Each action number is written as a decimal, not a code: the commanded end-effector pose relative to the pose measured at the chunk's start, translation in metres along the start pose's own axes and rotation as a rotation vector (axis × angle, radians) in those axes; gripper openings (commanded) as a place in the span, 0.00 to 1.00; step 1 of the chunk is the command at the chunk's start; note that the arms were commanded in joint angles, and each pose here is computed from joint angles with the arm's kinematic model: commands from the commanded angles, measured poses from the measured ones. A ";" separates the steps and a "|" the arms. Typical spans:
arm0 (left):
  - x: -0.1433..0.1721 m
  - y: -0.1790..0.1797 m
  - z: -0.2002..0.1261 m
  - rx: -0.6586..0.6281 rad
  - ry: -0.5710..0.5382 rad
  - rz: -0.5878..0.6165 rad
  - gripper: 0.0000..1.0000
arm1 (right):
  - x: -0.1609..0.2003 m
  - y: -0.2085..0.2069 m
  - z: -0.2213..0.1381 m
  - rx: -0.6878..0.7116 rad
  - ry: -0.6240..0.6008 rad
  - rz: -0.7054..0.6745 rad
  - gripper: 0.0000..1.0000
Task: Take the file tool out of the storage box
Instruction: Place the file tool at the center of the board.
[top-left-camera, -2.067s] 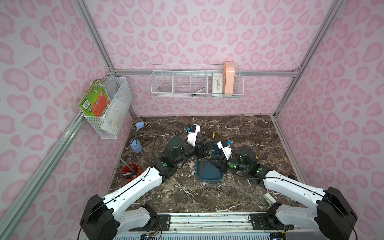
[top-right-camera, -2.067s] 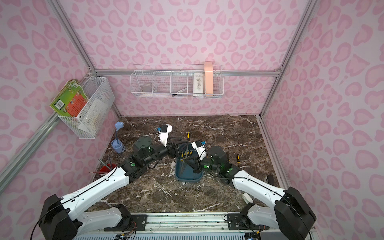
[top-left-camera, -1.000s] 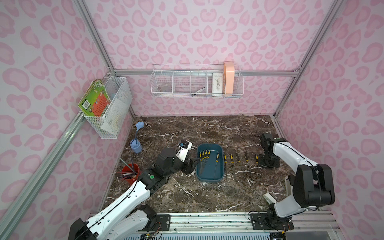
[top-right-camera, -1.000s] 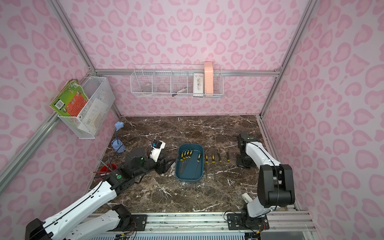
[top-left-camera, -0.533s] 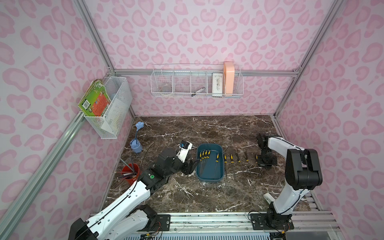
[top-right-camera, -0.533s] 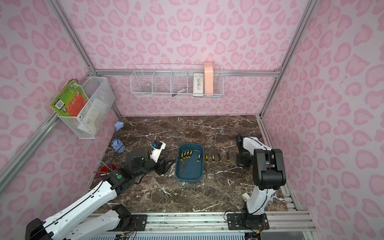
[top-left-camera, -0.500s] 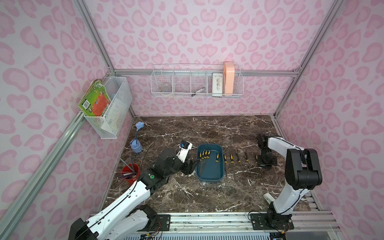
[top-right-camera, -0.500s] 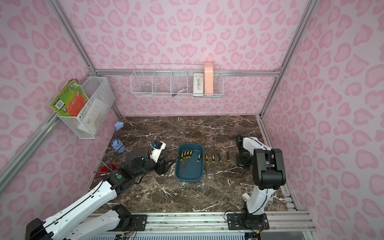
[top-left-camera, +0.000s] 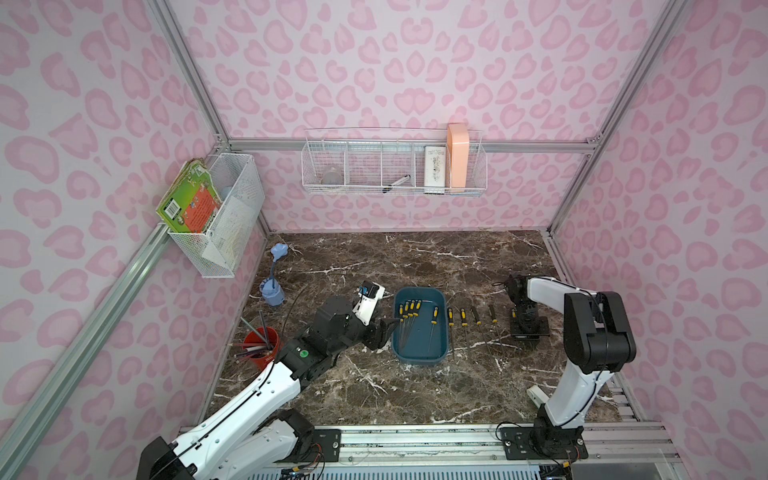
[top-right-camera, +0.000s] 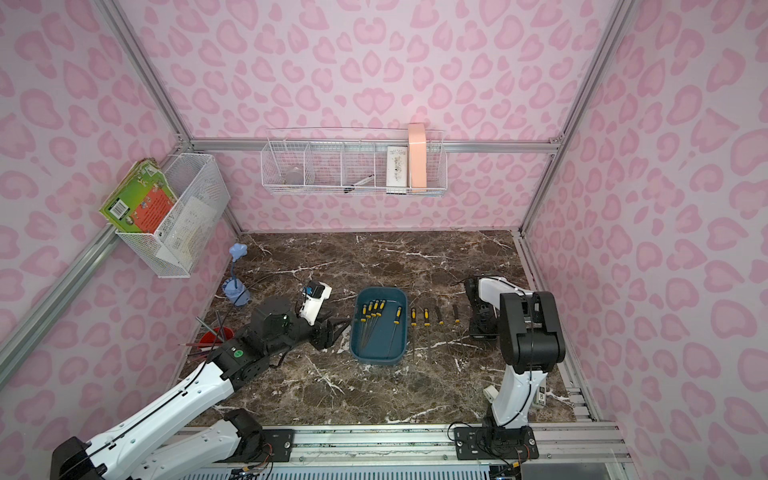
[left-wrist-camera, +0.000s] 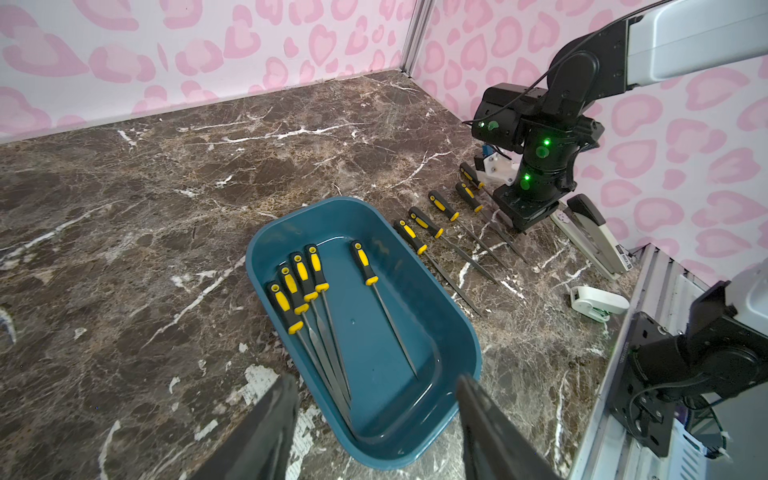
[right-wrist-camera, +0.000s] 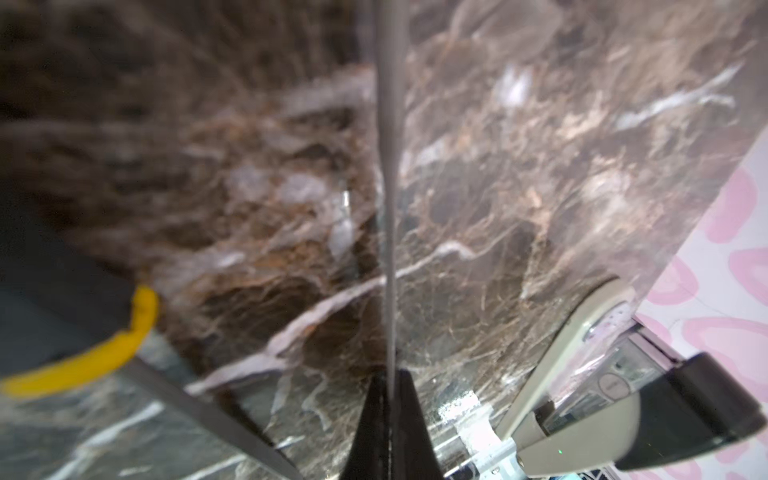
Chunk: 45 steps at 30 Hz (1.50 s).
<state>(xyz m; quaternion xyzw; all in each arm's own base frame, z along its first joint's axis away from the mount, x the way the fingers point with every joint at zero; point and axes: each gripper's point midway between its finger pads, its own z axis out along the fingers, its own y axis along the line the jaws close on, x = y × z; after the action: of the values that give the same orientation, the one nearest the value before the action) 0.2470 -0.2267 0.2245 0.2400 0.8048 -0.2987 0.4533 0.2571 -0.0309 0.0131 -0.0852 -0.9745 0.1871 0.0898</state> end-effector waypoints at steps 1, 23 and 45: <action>-0.003 0.000 -0.002 -0.002 -0.014 0.009 0.65 | 0.012 0.006 0.007 -0.007 0.033 -0.005 0.00; -0.002 0.001 -0.001 -0.008 -0.008 0.004 0.65 | 0.003 -0.001 -0.014 0.047 -0.072 0.026 0.29; 0.018 0.036 0.021 -0.184 0.076 -0.219 0.67 | 0.015 0.135 -0.283 -0.741 -0.952 -0.212 0.73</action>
<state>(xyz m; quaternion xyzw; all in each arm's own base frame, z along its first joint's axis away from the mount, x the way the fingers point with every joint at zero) 0.2701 -0.2256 0.1961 0.1562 0.8525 -0.2834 0.4105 0.3098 0.1372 0.1974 0.0287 -0.9449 -0.0565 -0.3210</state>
